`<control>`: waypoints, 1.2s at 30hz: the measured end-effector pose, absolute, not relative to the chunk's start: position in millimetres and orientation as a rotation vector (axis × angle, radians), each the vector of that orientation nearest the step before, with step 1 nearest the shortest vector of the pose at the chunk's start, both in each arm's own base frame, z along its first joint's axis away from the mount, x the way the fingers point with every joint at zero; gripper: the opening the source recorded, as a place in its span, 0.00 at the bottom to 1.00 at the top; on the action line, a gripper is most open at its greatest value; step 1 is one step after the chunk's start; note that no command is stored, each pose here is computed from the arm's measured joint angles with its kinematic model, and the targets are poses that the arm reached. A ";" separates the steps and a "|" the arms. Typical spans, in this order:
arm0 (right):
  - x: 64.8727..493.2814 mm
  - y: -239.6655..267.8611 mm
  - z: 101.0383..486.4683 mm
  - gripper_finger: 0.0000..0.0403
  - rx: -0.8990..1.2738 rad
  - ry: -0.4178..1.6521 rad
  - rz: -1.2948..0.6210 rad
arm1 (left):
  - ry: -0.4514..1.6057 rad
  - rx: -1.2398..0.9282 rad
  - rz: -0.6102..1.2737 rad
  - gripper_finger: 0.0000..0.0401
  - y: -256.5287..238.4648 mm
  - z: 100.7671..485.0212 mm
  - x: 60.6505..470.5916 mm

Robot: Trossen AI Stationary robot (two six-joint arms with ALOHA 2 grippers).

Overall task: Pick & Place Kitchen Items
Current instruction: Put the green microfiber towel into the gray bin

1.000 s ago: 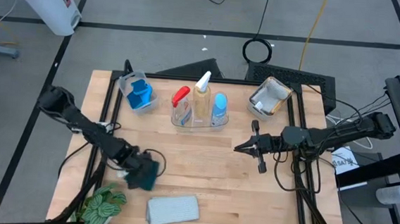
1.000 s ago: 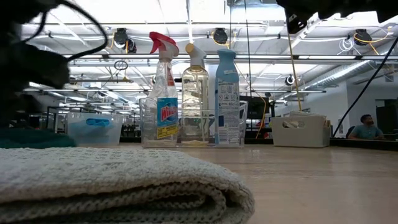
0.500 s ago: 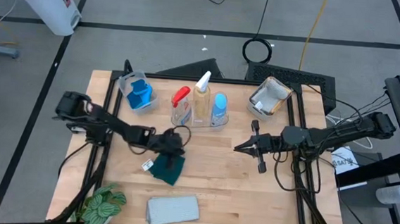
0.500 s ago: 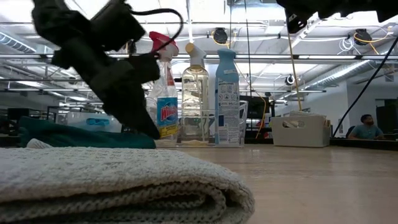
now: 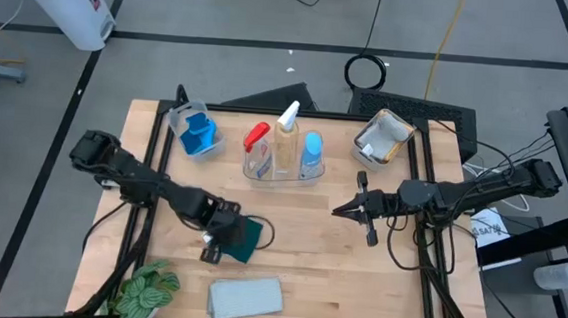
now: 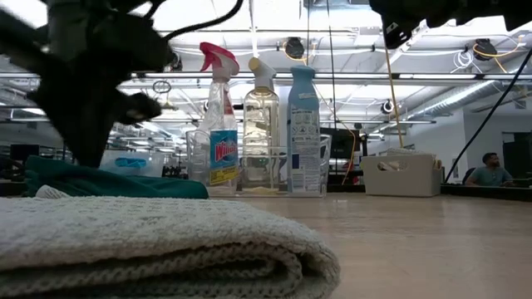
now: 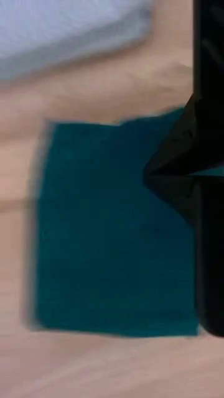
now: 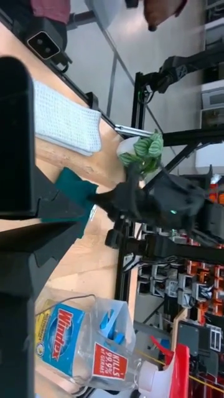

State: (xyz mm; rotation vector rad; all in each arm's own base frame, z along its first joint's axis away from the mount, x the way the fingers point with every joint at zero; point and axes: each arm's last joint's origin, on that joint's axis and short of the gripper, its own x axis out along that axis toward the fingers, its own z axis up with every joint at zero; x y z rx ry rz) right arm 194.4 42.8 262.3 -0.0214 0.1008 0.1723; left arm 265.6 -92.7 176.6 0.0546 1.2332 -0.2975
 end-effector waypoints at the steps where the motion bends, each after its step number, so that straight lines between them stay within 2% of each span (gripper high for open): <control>1: 194.4 42.8 262.4 0.00 -0.019 0.100 0.172 | 1.266 0.064 -0.273 0.01 -94.1 172.0 263.4; 5: 194.7 42.9 263.5 0.00 -0.016 0.086 0.172 | 1.338 0.077 -0.187 0.03 -95.7 146.3 259.5; 9: 195.9 43.1 263.8 0.00 -0.015 0.076 0.171 | 1.368 0.049 -0.166 0.01 -97.6 127.3 265.2; 13: 197.3 43.0 262.3 0.00 -0.030 0.083 0.168 | 1.182 -0.014 -0.162 0.02 -99.7 116.8 290.6; 17: 198.9 43.2 260.7 0.00 -0.034 0.091 0.167 | 0.912 -0.062 -0.176 0.06 -92.5 114.4 321.4; 21: 200.2 43.5 258.7 0.00 -0.034 0.103 0.167 | 0.710 -0.104 -0.150 0.04 -76.7 108.5 345.8; 26: 203.2 44.6 254.6 0.00 -0.042 0.126 0.170 | 0.625 -0.149 -0.193 0.01 -58.4 126.6 355.8; 30: 213.0 47.9 245.8 0.03 -0.062 0.148 0.177 | 0.553 -0.212 -0.199 0.06 -51.3 158.2 352.3; 33: 225.3 55.7 234.9 0.11 -0.107 0.153 0.202 | 0.509 -0.204 -0.198 0.11 -50.1 180.1 346.1; 36: 240.4 67.1 219.2 0.24 -0.151 0.147 0.234 | 0.481 -0.210 -0.203 0.17 -49.6 198.4 339.0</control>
